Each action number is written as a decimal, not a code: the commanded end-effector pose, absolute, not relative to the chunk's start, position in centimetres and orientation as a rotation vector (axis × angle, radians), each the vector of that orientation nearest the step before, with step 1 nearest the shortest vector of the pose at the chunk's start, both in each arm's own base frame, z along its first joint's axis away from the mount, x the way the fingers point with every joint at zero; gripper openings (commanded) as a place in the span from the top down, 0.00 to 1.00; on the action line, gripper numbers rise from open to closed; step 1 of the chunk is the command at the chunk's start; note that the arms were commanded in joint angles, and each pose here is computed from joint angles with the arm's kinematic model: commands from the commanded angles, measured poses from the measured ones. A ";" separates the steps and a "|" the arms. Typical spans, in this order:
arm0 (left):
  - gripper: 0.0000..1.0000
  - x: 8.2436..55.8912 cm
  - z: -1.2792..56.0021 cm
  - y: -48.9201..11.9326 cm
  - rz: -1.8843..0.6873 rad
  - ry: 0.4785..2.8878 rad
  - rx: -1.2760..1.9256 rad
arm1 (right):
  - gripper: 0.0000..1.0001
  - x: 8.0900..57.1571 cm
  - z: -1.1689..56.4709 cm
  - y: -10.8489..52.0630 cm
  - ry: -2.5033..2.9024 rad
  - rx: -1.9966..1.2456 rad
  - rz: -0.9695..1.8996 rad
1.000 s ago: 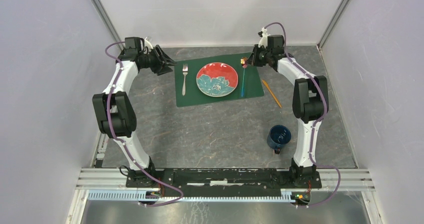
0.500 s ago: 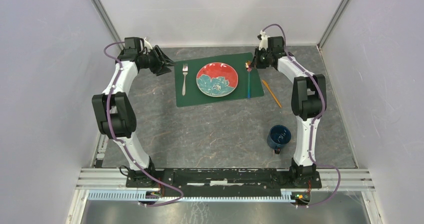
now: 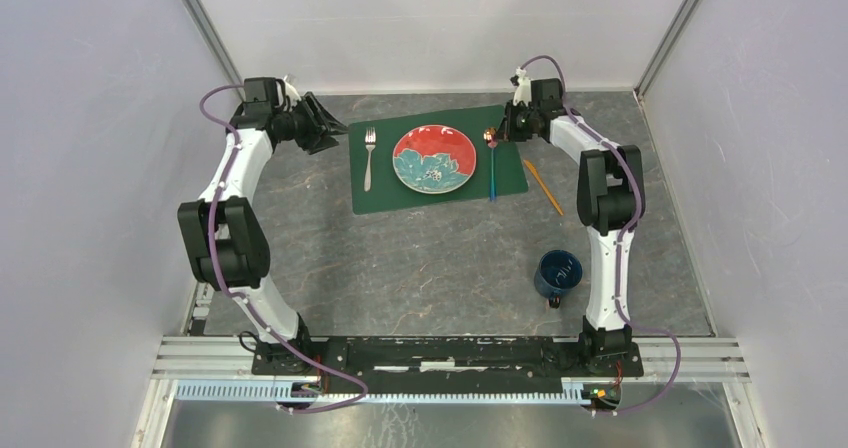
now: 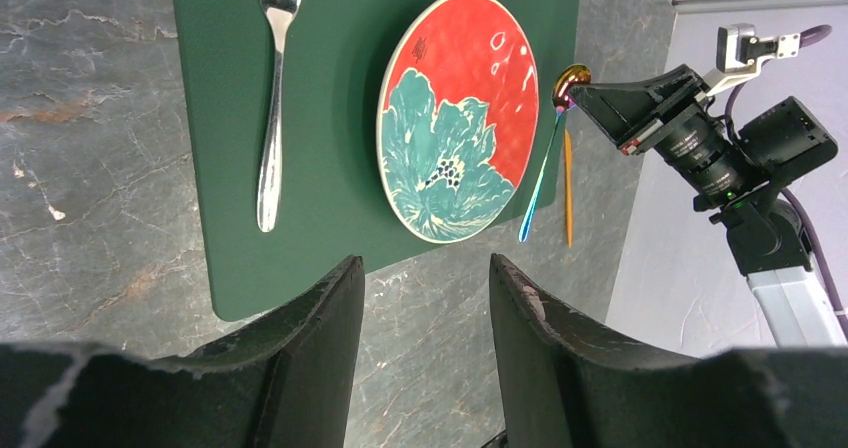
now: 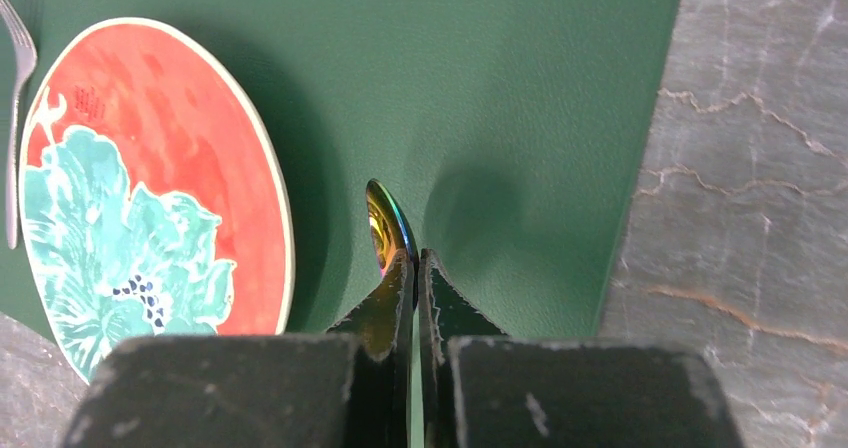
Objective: Set the dinner table for one person
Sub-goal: Place the spoon on the napkin.
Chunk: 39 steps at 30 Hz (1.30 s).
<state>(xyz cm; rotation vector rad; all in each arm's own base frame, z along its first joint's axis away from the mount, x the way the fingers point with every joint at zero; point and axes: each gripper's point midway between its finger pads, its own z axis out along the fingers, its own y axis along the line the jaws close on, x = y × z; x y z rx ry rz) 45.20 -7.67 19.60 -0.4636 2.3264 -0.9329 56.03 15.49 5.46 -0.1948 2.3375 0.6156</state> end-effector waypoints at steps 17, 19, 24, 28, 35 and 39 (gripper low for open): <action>0.44 44.6 22.5 -7.0 -0.898 2.252 -0.473 | 1.00 60.9 9.3 19.4 2.087 -0.107 0.896; 0.44 44.7 22.4 -7.1 -0.901 2.254 -0.470 | 1.00 60.9 9.1 19.7 2.085 -0.104 0.909; 0.44 45.0 22.3 -7.1 -0.903 2.264 -0.462 | 1.00 61.1 8.6 20.4 2.069 -0.099 0.952; 0.44 45.2 22.3 -7.1 -0.902 2.272 -0.450 | 1.00 61.2 7.8 20.3 2.076 -0.099 0.959; 0.44 45.1 22.1 -7.1 -0.903 2.290 -0.430 | 1.00 61.3 7.9 20.4 2.080 -0.152 0.957; 0.44 45.0 21.8 -7.2 -0.908 2.298 -0.424 | 1.00 61.4 8.4 19.8 2.073 -0.153 0.949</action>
